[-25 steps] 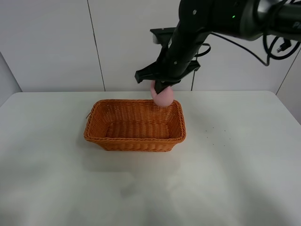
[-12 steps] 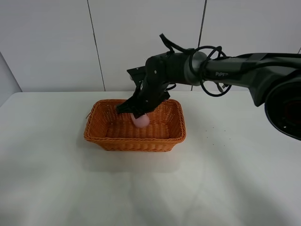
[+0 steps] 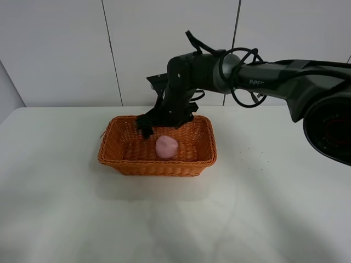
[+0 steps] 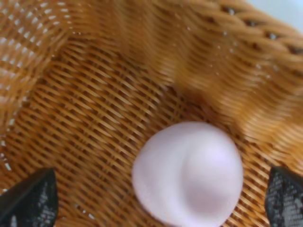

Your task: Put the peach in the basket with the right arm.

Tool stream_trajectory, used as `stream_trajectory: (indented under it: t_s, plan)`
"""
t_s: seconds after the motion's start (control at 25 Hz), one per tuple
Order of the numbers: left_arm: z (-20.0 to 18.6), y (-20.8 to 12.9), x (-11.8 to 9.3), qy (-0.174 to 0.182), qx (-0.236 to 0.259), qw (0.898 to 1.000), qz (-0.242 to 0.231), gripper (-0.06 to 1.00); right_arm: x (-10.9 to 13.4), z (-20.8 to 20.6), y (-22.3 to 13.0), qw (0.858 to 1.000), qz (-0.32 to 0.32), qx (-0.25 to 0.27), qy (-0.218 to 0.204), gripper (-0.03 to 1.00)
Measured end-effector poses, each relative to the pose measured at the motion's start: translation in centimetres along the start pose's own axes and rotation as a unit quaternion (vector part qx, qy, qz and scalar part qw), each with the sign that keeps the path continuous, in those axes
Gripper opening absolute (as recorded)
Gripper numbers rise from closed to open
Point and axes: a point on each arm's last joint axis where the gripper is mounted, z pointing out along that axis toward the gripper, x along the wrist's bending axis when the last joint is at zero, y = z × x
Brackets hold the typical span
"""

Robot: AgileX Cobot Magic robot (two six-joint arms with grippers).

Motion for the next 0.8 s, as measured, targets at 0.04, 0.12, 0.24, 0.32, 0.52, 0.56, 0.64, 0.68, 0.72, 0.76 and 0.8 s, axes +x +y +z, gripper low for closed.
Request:
stream_trajectory:
  t_s: [0.04,0.12,0.24,0.32,0.52,0.56,0.64,0.68,0.72,0.76,0.8]
  plan:
    - [0.0,0.0,0.0,0.0,0.0,1.0,0.0,0.99,-0.1,-1.1,0.8,1.0,0.002,-0.002,0.001,0.68]
    - [0.0,0.0,0.0,0.0,0.0,1.0,0.0,0.99,-0.4,-2.8,1.7,1.0,0.005,0.006,0.0,0.68]
    - [0.0,0.0,0.0,0.0,0.0,1.0,0.0,0.99,-1.1,-5.9,3.0,1.0,0.009,0.009,-0.006,0.68]
    - [0.0,0.0,0.0,0.0,0.0,1.0,0.0,0.99,-1.7,-7.3,3.5,1.0,0.012,0.008,-0.012,0.68]
    - [0.0,0.0,0.0,0.0,0.0,1.0,0.0,0.99,-4.6,-8.4,4.0,0.999,0.038,-0.003,-0.027,0.68]
    - [0.0,0.0,0.0,0.0,0.0,1.0,0.0,0.99,-5.4,-8.4,4.0,0.999,0.045,-0.003,-0.03,0.68]
    - [0.0,0.0,0.0,0.0,0.0,1.0,0.0,0.99,-7.3,-8.5,4.0,0.997,0.063,-0.003,-0.039,0.68]
    - [0.0,0.0,0.0,0.0,0.0,1.0,0.0,0.99,-8.6,-8.7,3.9,0.996,0.073,-0.004,-0.044,0.68]
    - [0.0,0.0,0.0,0.0,0.0,1.0,0.0,0.99,-9.9,-8.8,3.8,0.995,0.084,-0.005,-0.05,0.68]
    - [0.0,0.0,0.0,0.0,0.0,1.0,0.0,0.99,-11.4,-9.0,3.6,0.994,0.095,-0.006,-0.056,0.68]
    - [0.0,0.0,0.0,0.0,0.0,1.0,0.0,0.99,-13.0,-9.2,3.4,0.992,0.109,-0.006,-0.064,0.68]
